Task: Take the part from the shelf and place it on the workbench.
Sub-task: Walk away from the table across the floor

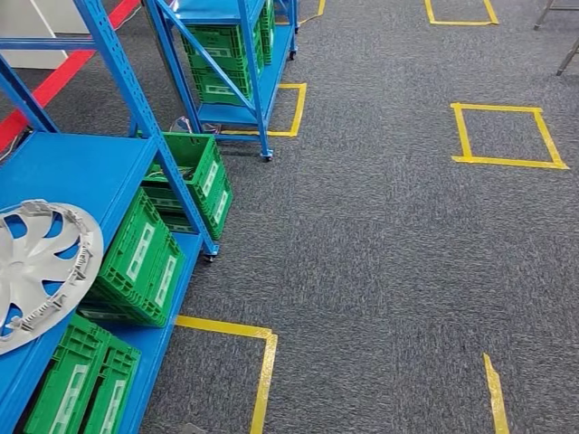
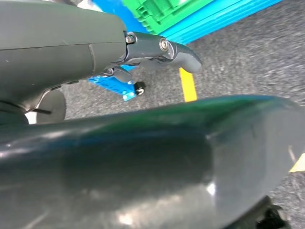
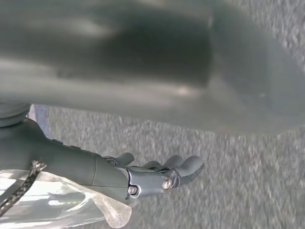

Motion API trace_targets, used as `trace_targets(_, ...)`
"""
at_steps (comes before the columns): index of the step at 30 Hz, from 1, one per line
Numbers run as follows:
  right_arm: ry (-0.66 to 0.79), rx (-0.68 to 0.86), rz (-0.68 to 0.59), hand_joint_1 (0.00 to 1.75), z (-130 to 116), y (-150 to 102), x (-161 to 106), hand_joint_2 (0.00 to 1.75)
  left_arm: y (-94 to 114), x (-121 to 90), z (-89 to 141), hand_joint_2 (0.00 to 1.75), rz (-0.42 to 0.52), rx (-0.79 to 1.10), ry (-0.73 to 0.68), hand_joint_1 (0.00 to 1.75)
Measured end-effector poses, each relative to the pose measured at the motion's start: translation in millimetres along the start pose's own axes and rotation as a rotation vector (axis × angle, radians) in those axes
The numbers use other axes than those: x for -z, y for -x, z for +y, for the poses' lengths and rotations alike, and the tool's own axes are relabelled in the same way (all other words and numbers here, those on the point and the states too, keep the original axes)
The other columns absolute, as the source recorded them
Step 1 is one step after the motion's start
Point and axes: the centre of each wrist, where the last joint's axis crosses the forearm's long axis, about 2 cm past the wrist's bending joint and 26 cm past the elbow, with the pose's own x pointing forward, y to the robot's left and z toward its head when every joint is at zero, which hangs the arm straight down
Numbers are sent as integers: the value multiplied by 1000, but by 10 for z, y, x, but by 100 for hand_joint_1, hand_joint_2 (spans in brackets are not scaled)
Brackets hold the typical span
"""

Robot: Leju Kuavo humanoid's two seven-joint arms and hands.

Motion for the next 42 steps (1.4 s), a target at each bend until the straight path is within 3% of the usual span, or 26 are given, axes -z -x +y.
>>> trace_targets(42, 18, 80, -38, 0, 56, -1, -13, 0, -8, -15, -41, 0, -19, 22, 28, 0)
